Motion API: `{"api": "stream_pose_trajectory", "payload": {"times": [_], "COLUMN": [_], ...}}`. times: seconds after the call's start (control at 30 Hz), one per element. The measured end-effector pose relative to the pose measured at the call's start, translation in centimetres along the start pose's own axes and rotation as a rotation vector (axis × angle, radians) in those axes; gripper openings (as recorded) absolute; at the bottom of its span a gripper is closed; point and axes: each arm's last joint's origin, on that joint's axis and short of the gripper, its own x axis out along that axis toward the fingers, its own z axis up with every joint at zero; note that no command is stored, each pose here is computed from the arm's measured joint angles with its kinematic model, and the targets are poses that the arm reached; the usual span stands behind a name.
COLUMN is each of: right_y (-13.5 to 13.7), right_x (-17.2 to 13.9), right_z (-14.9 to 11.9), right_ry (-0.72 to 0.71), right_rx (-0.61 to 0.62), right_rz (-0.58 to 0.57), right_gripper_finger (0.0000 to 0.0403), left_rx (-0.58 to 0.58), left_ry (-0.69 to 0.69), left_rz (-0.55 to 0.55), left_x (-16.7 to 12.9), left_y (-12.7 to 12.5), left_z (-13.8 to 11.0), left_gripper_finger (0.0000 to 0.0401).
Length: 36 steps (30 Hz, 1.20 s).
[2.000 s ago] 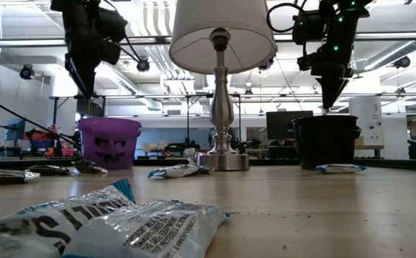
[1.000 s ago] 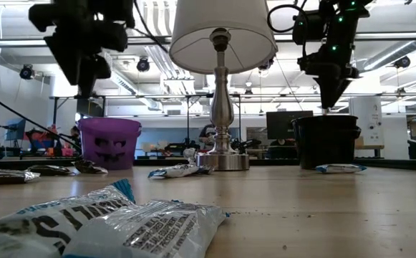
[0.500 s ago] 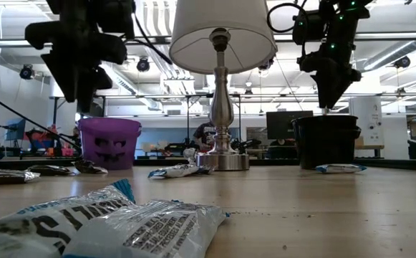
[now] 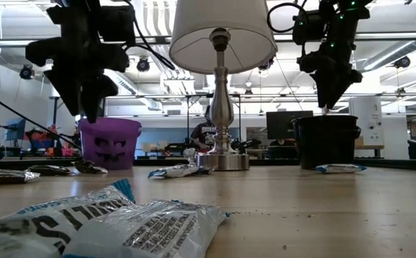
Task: Organize candy in baskets
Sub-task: Put the brown chocolate bar into the purple bucket
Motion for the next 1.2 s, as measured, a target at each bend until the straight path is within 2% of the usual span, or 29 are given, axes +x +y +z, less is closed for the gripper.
{"api": "stream_pose_trajectory", "payload": {"times": [0.13, 0.4, 0.67, 0.93, 1.2], "right_y": [0.0, 0.1, 0.0, 0.0, 0.0], "right_x": [0.0, 0.0, 0.0, 0.0, 0.0], "right_z": [0.0, -0.1, -0.1, -0.1, -0.1], "right_ry": [0.001, 0.007, 0.011, 0.014, 0.013], "right_rx": [0.021, 0.04, 0.042, 0.04, 0.039], "right_rz": [0.003, 0.009, 0.009, 0.008, 0.006], "right_gripper_finger": [0.0162, 0.0162, 0.0162, 0.0162, 0.0162], "left_rx": [0.043, 0.055, 0.098, 0.087, 0.154], "left_ry": [0.059, 0.201, 0.274, 0.283, 0.199], "left_rz": [0.0, -0.049, 0.028, 0.028, 0.054], "left_x": [1.6, 5.7, 7.7, 6.8, 6.3], "left_y": [0.4, 0.9, 1.6, 1.7, 2.0], "left_z": [0.1, -0.2, 0.3, 1.0, 2.2], "left_gripper_finger": [0.0223, 0.0223, 0.0223, 0.0223, 0.0223]}}
